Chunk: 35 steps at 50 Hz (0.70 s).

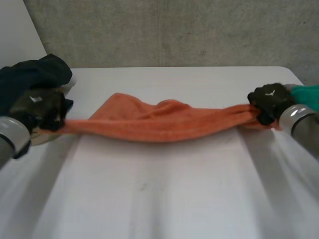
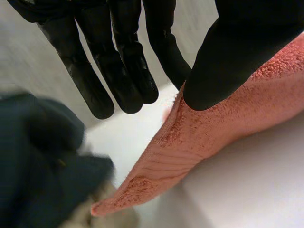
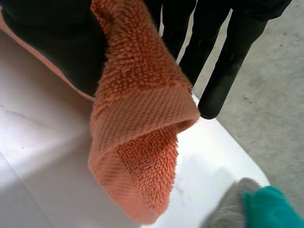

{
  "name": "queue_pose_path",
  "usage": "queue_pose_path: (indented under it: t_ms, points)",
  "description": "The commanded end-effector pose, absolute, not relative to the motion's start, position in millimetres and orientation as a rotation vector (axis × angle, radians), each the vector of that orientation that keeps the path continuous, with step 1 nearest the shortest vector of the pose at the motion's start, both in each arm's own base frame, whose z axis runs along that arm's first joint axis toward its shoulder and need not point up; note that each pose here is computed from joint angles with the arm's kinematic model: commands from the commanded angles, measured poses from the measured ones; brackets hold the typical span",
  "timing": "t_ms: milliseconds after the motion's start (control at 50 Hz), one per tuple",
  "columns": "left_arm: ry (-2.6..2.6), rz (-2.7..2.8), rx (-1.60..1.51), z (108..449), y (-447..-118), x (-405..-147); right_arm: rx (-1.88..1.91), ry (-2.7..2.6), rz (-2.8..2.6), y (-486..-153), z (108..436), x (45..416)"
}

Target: Fold the laundry.

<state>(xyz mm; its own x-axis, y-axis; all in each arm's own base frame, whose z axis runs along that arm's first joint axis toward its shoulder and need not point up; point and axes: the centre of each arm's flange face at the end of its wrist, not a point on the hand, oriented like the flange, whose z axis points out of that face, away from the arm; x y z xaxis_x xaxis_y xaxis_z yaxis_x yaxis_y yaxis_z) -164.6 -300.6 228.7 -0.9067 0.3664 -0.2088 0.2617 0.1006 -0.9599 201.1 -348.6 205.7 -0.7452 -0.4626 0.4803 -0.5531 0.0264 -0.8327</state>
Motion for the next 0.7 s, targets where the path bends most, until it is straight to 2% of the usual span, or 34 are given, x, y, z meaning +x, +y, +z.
queue_pose_path:
  t_ms: [20, 80, 160, 240, 340, 400, 480, 500, 540, 580, 600, 660, 700]
  points:
    - [-2.092, 2.115, -0.526, 303.9, -272.5, -157.2, 1.139, -2.155, 1.787, -330.2, 267.6, 183.6]
    - [-2.023, 2.152, -0.504, 325.2, -257.7, -158.8, 1.217, -2.197, 1.726, -315.9, 281.6, 181.3]
    - [-2.051, 2.104, -0.500, 319.5, -256.6, -161.6, 1.396, -2.218, 1.626, -302.3, 280.9, 185.6]
    - [-2.157, 1.962, -0.562, 284.6, -269.6, -176.0, 1.487, -2.205, 1.575, -307.5, 266.5, 192.3]
    - [-2.311, 1.905, -0.651, 233.6, -310.9, -186.5, 1.336, -2.217, 1.744, -340.1, 240.4, 209.8]
    - [-2.300, 1.969, -0.662, 226.4, -334.4, -191.0, 1.212, -2.147, 1.917, -361.0, 237.9, 217.6]
    - [-2.024, 2.221, -0.645, 263.5, -368.6, -206.0, 1.002, -1.834, 2.284, -392.3, 263.9, 232.6]
    - [-1.847, 2.369, -0.617, 295.1, -377.8, -209.7, 0.910, -1.651, 2.436, -402.1, 283.8, 236.5]
    - [-1.669, 2.510, -0.552, 329.7, -384.1, -207.5, 0.822, -1.460, 2.575, -407.3, 305.9, 239.7]
    - [-1.409, 2.666, -0.418, 380.2, -384.1, -201.7, 0.711, -1.204, 2.756, -407.6, 336.7, 242.4]
    - [-1.336, 2.696, -0.372, 393.5, -382.8, -199.7, 0.684, -1.135, 2.807, -405.8, 344.8, 243.4]
    - [-1.180, 2.733, -0.257, 425.1, -374.2, -193.7, 0.650, -1.013, 2.932, -399.2, 358.7, 247.0]
    - [-1.188, 2.711, -0.243, 427.5, -370.6, -192.1, 0.662, -1.025, 2.952, -399.7, 358.0, 246.5]
